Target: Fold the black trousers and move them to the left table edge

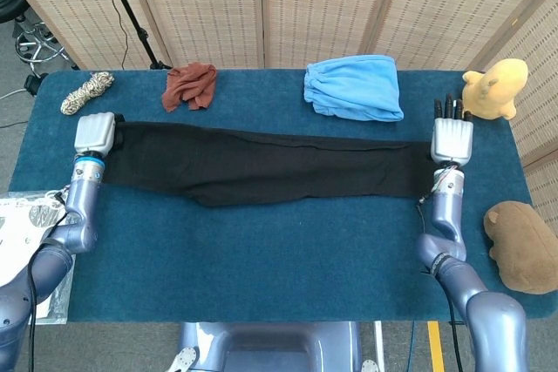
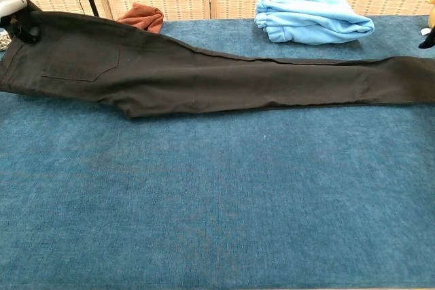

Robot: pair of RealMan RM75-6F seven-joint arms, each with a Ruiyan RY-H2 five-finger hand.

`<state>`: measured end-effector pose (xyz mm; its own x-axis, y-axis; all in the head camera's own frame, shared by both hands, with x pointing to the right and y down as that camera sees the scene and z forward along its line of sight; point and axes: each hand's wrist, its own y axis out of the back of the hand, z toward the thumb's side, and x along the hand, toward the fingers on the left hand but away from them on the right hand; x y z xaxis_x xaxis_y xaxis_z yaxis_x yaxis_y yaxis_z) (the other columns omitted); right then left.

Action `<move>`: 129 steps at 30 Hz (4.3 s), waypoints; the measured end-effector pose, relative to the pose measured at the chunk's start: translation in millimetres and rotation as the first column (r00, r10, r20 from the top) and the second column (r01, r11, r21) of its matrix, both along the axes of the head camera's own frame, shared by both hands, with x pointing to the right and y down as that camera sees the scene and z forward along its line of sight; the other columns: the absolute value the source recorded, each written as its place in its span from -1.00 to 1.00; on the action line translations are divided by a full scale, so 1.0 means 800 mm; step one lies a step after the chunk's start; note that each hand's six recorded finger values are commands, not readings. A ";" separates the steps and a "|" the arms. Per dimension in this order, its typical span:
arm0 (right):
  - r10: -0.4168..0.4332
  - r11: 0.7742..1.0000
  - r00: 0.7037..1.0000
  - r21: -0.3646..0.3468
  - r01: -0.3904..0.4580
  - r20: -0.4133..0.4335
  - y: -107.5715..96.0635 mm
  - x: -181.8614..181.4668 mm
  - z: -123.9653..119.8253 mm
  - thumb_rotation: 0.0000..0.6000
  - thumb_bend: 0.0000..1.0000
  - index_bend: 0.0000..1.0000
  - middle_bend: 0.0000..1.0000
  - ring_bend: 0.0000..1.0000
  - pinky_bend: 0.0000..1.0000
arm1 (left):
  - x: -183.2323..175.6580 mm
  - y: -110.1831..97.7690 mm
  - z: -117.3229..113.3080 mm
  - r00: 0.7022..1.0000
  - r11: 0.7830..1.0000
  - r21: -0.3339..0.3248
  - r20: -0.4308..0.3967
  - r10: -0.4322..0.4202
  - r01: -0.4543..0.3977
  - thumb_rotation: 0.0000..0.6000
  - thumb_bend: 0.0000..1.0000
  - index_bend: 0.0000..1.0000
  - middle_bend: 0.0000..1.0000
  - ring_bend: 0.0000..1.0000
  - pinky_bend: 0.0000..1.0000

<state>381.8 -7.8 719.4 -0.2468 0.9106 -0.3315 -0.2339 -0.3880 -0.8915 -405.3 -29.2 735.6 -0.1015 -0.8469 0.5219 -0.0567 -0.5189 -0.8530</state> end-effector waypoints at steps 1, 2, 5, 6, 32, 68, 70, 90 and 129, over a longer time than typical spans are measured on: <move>0.000 1.000 1.000 0.004 0.000 -0.001 0.000 0.003 -0.003 1.00 -1.00 -0.93 -1.00 -1.00 -0.64 | -0.001 -0.002 -0.001 1.000 1.000 0.003 0.003 0.001 -0.001 1.00 0.10 0.26 0.02 -0.05 0.00; 0.000 1.000 1.000 0.008 0.001 -0.004 0.001 0.007 -0.006 1.00 -1.00 -0.93 -1.00 -1.00 -0.64 | -0.002 -0.004 -0.002 1.000 1.000 0.007 0.008 0.002 -0.003 1.00 0.10 0.26 0.02 -0.05 0.00; 0.000 1.000 1.000 0.013 0.000 -0.009 0.003 0.015 -0.013 1.00 -1.00 -0.93 -1.00 -1.00 -0.64 | -0.006 -0.010 -0.005 1.000 1.000 0.014 0.028 0.006 -0.006 1.00 0.10 0.24 0.02 -0.05 0.00; 0.001 1.000 1.000 0.014 -0.001 -0.010 0.004 0.017 -0.015 1.00 -1.00 -0.93 -1.00 -1.00 -0.64 | -0.006 -0.011 -0.005 0.999 1.000 0.014 0.034 0.007 -0.008 1.00 0.10 0.24 0.02 -0.05 0.00; 0.028 0.999 0.999 0.031 -0.029 0.024 0.018 0.033 -0.046 1.00 -1.00 -0.93 -1.00 -1.00 -0.62 | -0.001 -0.008 0.006 0.998 0.999 -0.003 0.057 0.040 -0.040 1.00 -0.19 -1.00 -1.00 -1.00 -0.74; -0.201 0.976 0.940 0.138 0.168 0.276 0.248 0.032 -0.187 1.00 -1.00 -0.94 -1.00 -1.00 -0.99 | -0.072 0.182 -0.106 0.961 0.980 0.151 -0.223 0.163 -0.131 1.00 -0.83 -1.00 -1.00 -1.00 -0.98; -0.189 0.978 0.937 0.145 0.152 0.292 0.257 0.032 -0.192 1.00 -1.00 -0.94 -1.00 -1.00 -0.99 | -0.075 0.185 -0.101 0.964 0.981 0.144 -0.213 0.160 -0.131 1.00 -0.81 -1.00 -1.00 -1.00 -0.98; -0.128 0.986 0.933 0.144 0.083 0.336 0.262 0.049 -0.191 1.00 -1.00 -0.93 -1.00 -1.00 -0.99 | -0.102 0.185 -0.038 0.979 0.989 0.090 -0.155 0.134 -0.121 1.00 -0.78 -1.00 -1.00 -1.00 -0.98; -0.035 0.994 0.905 0.111 -0.013 0.424 0.261 0.058 -0.186 1.00 -1.00 -0.88 -1.00 -1.00 -0.98 | -0.042 0.143 0.021 0.980 0.985 0.060 -0.112 0.167 -0.161 1.00 -0.45 -0.32 -0.65 -0.63 -0.63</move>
<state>428.4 200.8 570.5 -0.0946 0.9488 -0.3014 0.1726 -0.2825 -0.9436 -438.6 85.6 752.4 0.0994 -0.8727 0.4780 -0.0748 -0.4855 -0.8710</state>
